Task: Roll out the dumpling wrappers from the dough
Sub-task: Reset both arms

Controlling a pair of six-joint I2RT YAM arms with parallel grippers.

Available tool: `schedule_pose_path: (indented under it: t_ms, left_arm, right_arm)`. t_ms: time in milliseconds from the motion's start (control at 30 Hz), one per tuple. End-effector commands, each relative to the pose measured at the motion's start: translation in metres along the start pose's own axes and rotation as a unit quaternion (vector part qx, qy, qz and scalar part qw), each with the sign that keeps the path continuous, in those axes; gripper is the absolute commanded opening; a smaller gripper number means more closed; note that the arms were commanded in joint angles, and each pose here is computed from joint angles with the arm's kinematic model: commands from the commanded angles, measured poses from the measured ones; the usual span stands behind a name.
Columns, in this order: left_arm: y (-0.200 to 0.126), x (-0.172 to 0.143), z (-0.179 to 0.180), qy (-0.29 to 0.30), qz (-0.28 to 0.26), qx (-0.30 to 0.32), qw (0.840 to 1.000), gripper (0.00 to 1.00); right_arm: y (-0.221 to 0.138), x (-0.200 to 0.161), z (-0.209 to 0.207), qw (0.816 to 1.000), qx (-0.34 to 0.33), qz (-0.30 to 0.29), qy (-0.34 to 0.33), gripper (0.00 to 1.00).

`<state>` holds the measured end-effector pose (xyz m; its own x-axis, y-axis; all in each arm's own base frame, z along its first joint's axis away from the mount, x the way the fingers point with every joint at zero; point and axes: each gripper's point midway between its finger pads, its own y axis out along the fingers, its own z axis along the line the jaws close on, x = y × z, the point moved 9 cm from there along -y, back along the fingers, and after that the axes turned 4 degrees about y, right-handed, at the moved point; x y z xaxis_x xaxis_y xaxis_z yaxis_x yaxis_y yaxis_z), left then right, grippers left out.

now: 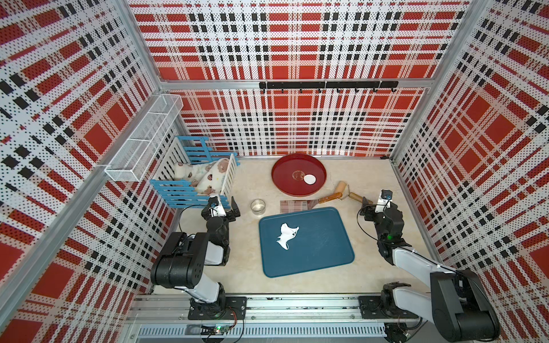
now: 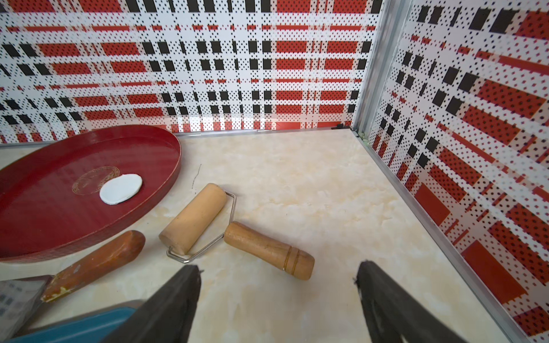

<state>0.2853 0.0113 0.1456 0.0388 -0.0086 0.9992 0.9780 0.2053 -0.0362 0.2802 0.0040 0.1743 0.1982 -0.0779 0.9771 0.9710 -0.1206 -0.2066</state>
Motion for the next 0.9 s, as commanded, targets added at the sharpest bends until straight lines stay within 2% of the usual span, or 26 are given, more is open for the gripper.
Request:
schedule_pose_path:
  t_ms: [0,167,300,867]
  left_arm:
    - [0.001,0.008,0.001,-0.002,-0.02,0.004,1.0,0.99]
    - [0.001,0.008,0.001,-0.002,-0.02,0.003,1.0,0.99]
    - [0.001,0.008,0.001,-0.002,-0.02,0.004,1.0,0.99]
    - [0.003,0.008,0.0,-0.004,-0.021,-0.001,1.0,0.99]
  right_arm:
    - [0.013,0.005,0.001,1.0,-0.005,-0.022,-0.009,0.89]
    - [0.032,-0.021,0.004,1.0,0.003,-0.012,-0.02,0.88]
    - [0.029,-0.029,-0.003,1.0,-0.006,-0.024,-0.004,0.87]
    - [0.029,-0.029,-0.003,1.0,-0.006,-0.023,-0.004,0.89]
